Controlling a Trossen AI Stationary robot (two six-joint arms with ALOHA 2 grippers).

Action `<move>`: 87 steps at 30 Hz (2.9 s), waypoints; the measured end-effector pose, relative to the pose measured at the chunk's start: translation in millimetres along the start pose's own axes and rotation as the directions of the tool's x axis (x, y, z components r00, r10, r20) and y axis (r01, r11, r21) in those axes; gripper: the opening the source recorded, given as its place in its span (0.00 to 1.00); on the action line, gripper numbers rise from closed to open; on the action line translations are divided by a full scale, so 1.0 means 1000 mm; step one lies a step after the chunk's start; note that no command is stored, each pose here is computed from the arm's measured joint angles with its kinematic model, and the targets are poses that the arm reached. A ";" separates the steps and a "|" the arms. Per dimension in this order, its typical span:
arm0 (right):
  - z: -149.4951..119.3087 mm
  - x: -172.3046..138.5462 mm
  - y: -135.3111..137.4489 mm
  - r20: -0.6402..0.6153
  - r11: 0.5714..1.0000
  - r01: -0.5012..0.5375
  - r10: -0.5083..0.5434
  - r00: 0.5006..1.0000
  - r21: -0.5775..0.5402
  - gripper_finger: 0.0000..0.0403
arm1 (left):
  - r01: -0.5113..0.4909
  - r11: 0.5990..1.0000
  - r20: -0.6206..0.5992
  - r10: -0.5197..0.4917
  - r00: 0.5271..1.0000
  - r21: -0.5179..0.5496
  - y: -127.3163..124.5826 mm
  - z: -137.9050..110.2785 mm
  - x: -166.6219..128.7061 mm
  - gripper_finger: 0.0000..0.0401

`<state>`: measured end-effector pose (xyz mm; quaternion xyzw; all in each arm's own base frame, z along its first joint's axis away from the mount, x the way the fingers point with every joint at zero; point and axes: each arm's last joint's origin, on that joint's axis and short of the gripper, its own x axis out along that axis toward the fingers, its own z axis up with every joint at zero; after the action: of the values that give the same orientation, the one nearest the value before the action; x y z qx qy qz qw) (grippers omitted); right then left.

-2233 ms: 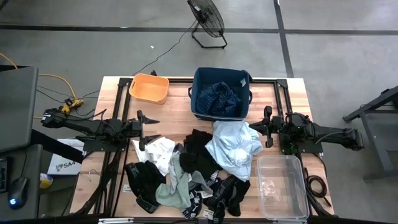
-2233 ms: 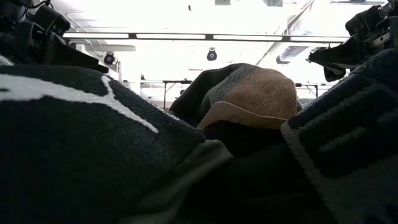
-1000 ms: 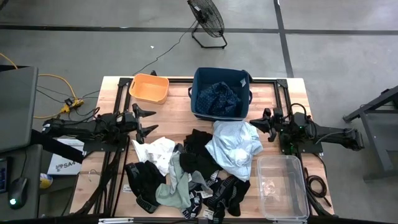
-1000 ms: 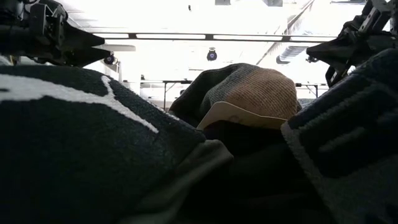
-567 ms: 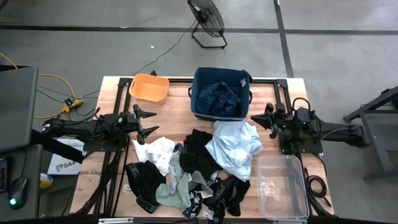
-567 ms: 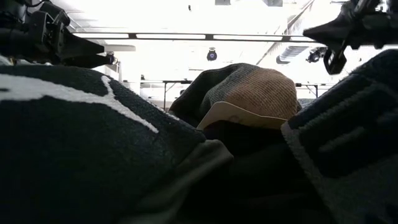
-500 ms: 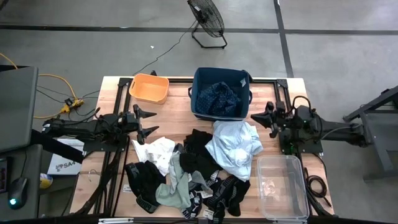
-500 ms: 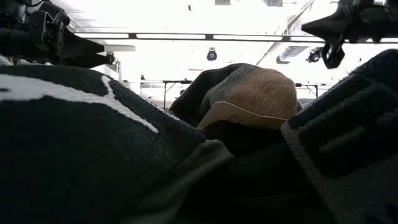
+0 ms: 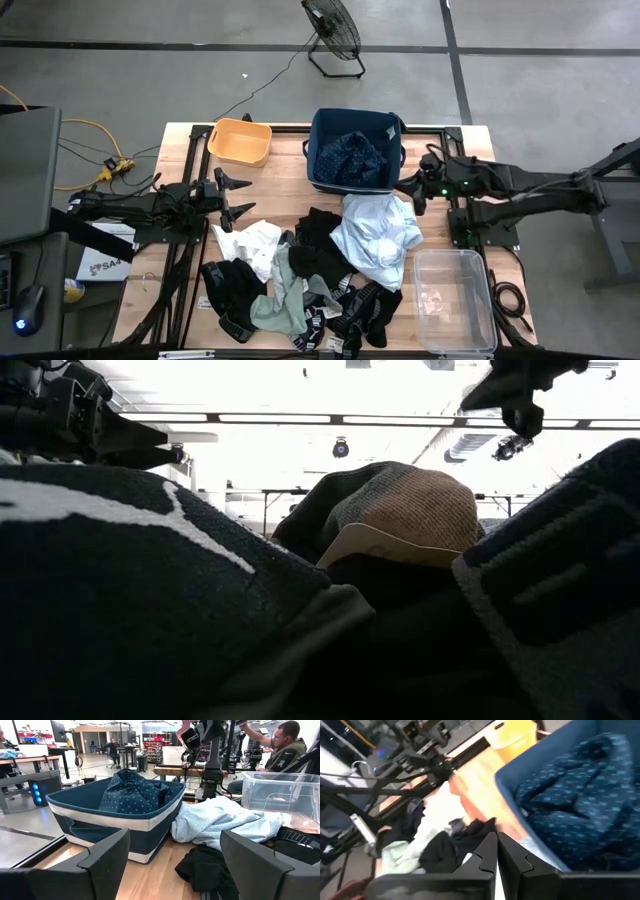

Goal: Pick & Place Cloths
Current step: Put the light blue shirt into the blue laundry bin

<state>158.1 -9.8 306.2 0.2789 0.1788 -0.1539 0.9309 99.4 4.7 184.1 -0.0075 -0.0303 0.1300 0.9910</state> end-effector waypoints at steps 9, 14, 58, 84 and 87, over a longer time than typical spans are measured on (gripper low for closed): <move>0.011 0.020 0.043 -0.136 0.996 0.049 -0.059 0.989 -0.073 0.01 | 0.000 1.000 -0.002 0.000 1.000 0.001 0.000 0.000 0.000 0.76; 0.003 0.034 0.064 -0.260 0.978 0.162 -0.192 0.946 -0.133 0.01 | -0.001 1.000 -0.024 0.001 1.000 0.007 0.000 -0.002 0.000 0.76; -0.096 0.100 0.106 -0.562 0.770 -0.077 -0.389 0.730 -0.633 0.17 | 0.000 1.000 -0.049 0.001 0.999 0.015 0.000 -0.005 0.000 0.76; -0.085 0.127 0.046 -0.640 0.812 -0.004 -0.457 0.618 -0.584 0.95 | 0.000 1.000 -0.049 0.001 0.999 0.015 0.000 -0.005 0.000 0.76; -0.094 0.131 0.038 -0.654 0.835 -0.009 -0.424 0.627 -0.550 0.95 | 0.000 1.000 -0.049 0.001 0.999 0.015 0.000 -0.005 0.000 0.76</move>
<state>266.3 50.3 195.7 0.0407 0.6144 -0.0824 0.7836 99.5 4.7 179.2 -0.0033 -0.0049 0.1303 0.9915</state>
